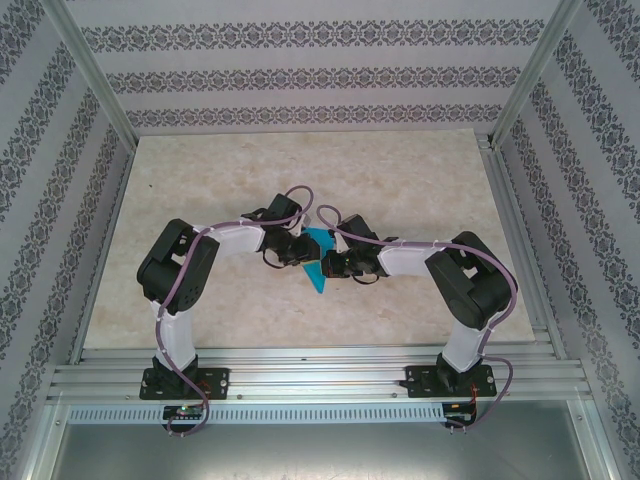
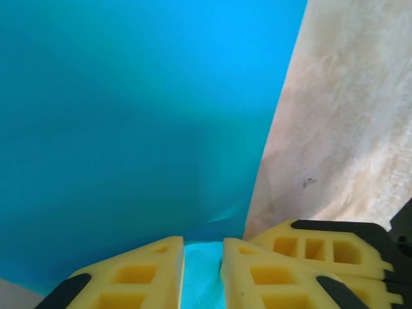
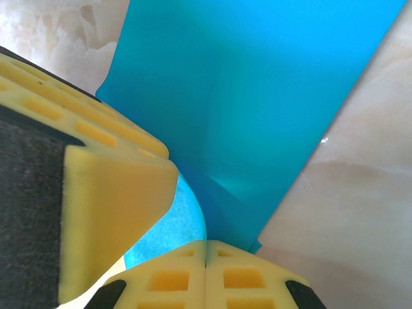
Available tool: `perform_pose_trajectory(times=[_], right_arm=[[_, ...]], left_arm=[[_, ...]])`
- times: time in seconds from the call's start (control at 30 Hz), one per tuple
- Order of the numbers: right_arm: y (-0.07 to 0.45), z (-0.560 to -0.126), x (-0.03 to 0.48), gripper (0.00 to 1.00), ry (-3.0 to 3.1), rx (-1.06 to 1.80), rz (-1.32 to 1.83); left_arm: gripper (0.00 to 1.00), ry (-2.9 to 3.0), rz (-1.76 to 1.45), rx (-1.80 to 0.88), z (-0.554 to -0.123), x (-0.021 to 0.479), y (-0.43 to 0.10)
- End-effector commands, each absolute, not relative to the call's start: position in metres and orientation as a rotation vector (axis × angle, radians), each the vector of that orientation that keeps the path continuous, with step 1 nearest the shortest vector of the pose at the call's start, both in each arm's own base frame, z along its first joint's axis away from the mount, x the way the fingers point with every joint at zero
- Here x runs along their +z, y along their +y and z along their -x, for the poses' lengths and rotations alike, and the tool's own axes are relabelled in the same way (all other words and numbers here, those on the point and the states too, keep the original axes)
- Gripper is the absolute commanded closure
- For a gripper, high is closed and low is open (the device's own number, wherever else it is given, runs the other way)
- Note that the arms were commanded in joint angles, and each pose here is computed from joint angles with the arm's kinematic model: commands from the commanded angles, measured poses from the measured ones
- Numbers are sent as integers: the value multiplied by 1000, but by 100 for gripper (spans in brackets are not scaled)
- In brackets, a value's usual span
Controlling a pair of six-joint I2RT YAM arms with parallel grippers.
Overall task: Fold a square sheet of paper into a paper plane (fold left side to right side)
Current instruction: Third fold the triangle at the center of the table.
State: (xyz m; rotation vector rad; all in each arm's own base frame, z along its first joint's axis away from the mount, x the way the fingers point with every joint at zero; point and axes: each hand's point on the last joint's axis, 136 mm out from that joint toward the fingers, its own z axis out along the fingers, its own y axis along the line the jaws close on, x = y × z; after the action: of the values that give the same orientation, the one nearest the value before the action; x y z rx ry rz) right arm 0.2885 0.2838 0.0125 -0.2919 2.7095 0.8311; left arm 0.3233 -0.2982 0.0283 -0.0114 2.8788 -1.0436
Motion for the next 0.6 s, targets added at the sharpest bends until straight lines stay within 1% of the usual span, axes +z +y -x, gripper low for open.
perform_pose_trajectory(times=[0.0, 0.17, 0.37, 0.43, 0.57], right_arm=[[260, -261, -27, 95, 2878, 659, 303], [266, -267, -17, 93, 2845, 700, 304], [271, -285, 27, 84, 2742, 741, 306], [269, -292, 47, 78, 2698, 735, 305], [256, -298, 79, 70, 2637, 700, 291]], left_arm=[[76, 2934, -3, -972, -311, 10, -290], [76, 2956, 9, -951, -307, -2, -286], [76, 2978, 15, -912, -304, -10, -281], [77, 2977, 16, -908, -304, -11, -280], [77, 2977, 24, -901, -304, -12, -280]])
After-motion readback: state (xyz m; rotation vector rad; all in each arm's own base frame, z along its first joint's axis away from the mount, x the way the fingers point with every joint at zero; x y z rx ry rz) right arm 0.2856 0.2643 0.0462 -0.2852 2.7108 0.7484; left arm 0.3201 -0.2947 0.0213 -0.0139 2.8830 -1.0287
